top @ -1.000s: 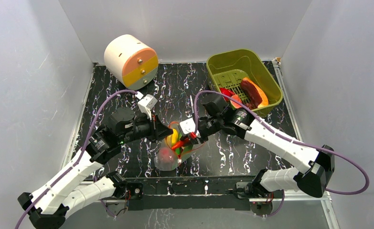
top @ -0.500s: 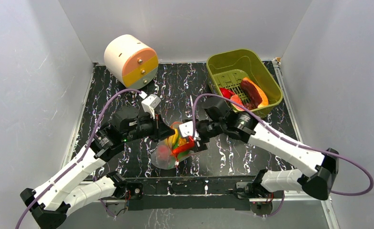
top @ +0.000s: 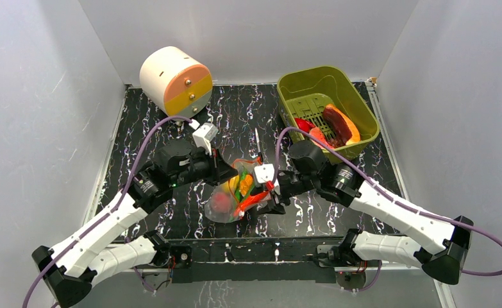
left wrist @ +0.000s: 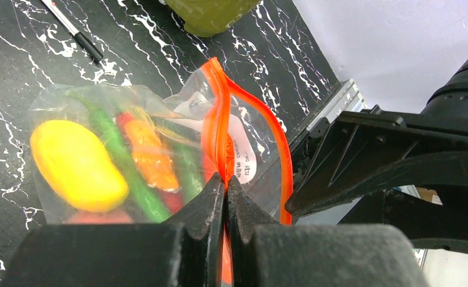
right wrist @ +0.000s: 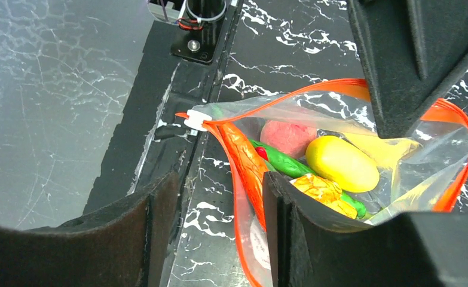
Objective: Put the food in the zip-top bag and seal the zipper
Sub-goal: Place the fake vegetable in the zipper food storage bag, then zip the zipper food storage bag at the center of the board.
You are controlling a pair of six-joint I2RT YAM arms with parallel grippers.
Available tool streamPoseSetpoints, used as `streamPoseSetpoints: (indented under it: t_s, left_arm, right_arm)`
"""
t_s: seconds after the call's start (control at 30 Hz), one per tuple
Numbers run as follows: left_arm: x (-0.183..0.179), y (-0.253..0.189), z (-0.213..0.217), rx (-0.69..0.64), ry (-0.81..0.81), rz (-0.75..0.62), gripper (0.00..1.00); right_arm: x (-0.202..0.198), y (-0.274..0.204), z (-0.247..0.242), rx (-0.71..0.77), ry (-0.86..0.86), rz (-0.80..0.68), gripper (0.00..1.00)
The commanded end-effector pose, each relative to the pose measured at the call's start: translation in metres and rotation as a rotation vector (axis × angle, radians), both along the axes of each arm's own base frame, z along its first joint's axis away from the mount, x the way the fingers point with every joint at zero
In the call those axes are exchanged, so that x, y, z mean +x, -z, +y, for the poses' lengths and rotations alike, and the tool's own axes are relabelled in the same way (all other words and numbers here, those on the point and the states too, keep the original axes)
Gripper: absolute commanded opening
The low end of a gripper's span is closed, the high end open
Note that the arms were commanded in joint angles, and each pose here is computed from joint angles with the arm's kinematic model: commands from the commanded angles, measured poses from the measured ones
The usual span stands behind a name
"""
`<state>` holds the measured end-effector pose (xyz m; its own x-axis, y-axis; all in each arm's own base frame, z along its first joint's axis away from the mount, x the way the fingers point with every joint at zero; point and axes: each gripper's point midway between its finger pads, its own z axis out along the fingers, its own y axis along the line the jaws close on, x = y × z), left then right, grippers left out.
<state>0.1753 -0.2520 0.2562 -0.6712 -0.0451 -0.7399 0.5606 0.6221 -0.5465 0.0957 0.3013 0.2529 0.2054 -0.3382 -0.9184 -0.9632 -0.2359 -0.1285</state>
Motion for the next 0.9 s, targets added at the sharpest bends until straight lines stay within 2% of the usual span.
streamPoseSetpoints:
  t_s: [0.0,0.07,0.57,0.63,0.77,0.8,0.87]
  left_arm:
    - [0.003,-0.024,-0.009,-0.064,0.016,-0.042,0.0]
    - [0.002,-0.024,-0.009,-0.062,0.019,-0.037,0.0]
    - [-0.001,-0.023,-0.005,-0.081,0.006,-0.036,0.0]
    - [-0.002,-0.022,-0.004,-0.082,0.004,-0.037,0.0]
    - [-0.003,-0.023,-0.004,-0.086,0.009,-0.037,0.0]
    - [-0.003,-0.024,-0.003,-0.084,0.01,-0.041,0.02]
    - [0.0,-0.026,0.003,-0.053,-0.011,-0.064,0.15]
  right_arm:
    - [0.009,-0.007,0.01,0.045,0.037,-0.037,0.49]
    - [0.011,-0.007,0.011,0.049,0.043,-0.043,0.46]
    - [0.008,0.016,0.018,-0.011,0.042,-0.005,0.44]
    - [0.01,0.015,0.02,-0.018,0.057,-0.003,0.38]
    - [0.012,0.007,0.025,0.013,0.084,0.013,0.08]
    - [0.014,0.001,0.028,0.031,0.1,0.022,0.01]
    - [0.023,-0.012,0.034,0.076,0.184,0.073,0.0]
